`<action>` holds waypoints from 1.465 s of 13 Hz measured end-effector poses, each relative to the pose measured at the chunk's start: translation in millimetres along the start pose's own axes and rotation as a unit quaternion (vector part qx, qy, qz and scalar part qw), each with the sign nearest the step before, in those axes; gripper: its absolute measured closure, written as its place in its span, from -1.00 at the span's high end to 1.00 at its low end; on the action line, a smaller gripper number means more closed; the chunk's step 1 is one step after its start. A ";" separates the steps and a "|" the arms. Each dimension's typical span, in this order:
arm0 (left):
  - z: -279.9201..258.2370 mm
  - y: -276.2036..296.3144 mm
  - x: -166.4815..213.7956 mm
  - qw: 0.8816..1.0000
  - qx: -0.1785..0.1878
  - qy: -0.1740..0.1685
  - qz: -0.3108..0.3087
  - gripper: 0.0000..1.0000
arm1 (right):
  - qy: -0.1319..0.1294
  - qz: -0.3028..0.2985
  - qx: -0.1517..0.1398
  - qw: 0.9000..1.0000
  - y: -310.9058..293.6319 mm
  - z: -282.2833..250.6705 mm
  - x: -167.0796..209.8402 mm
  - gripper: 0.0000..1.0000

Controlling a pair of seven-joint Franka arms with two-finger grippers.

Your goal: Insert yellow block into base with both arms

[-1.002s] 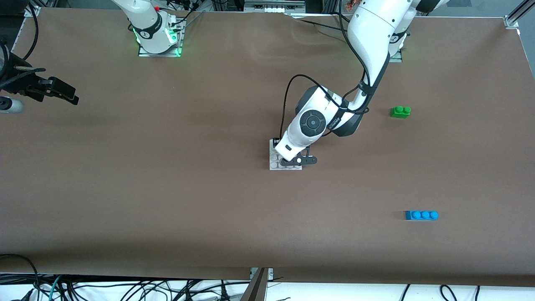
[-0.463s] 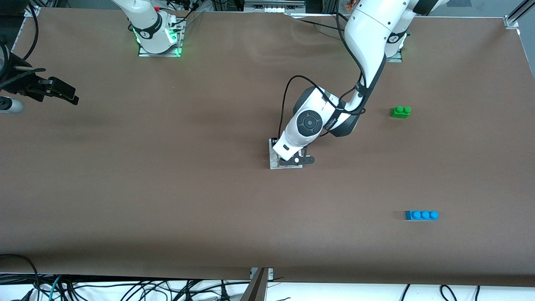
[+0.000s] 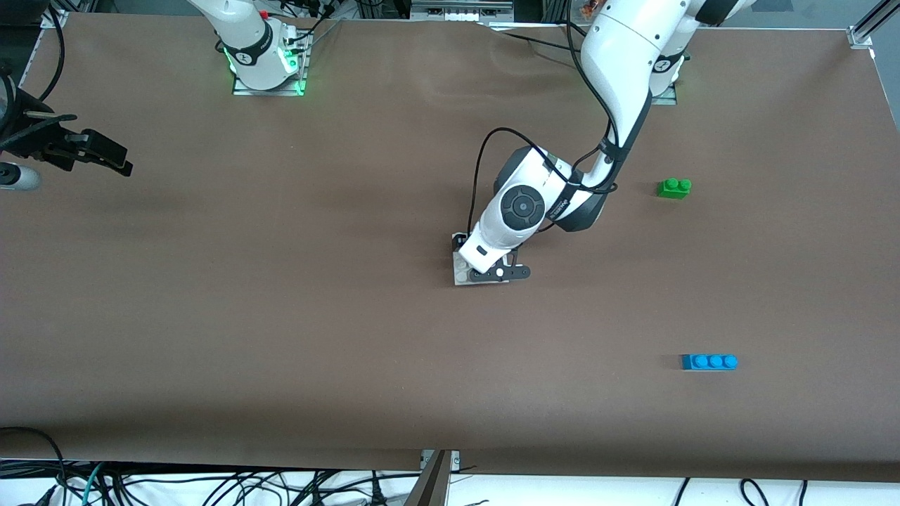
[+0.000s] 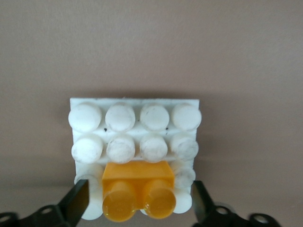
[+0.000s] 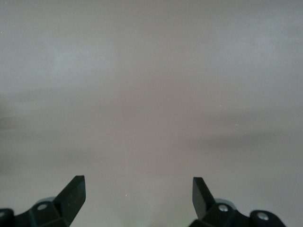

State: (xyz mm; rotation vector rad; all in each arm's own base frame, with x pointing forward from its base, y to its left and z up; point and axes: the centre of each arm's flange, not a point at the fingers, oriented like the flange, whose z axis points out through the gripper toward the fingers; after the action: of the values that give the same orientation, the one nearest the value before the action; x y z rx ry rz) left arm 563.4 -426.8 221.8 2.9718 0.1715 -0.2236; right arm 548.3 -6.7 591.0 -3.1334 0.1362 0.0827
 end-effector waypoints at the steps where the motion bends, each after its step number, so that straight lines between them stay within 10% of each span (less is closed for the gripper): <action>1: -3.8 1.2 1.0 1.000 -0.002 0.002 0.000 1.00 | 0.000 0.000 0.000 1.000 0.0 0.0 0.0 1.00; 19: -325.8 -251.0 -21.1 0.999 0.018 0.019 -0.027 1.00 | -0.001 0.000 0.000 1.000 0.0 0.7 0.0 1.00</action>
State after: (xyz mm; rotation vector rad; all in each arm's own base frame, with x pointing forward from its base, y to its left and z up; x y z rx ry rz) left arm 556.6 -129.3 506.4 3.0110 0.2545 -0.1787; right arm 548.3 -6.7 590.3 -3.1332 0.1363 0.0847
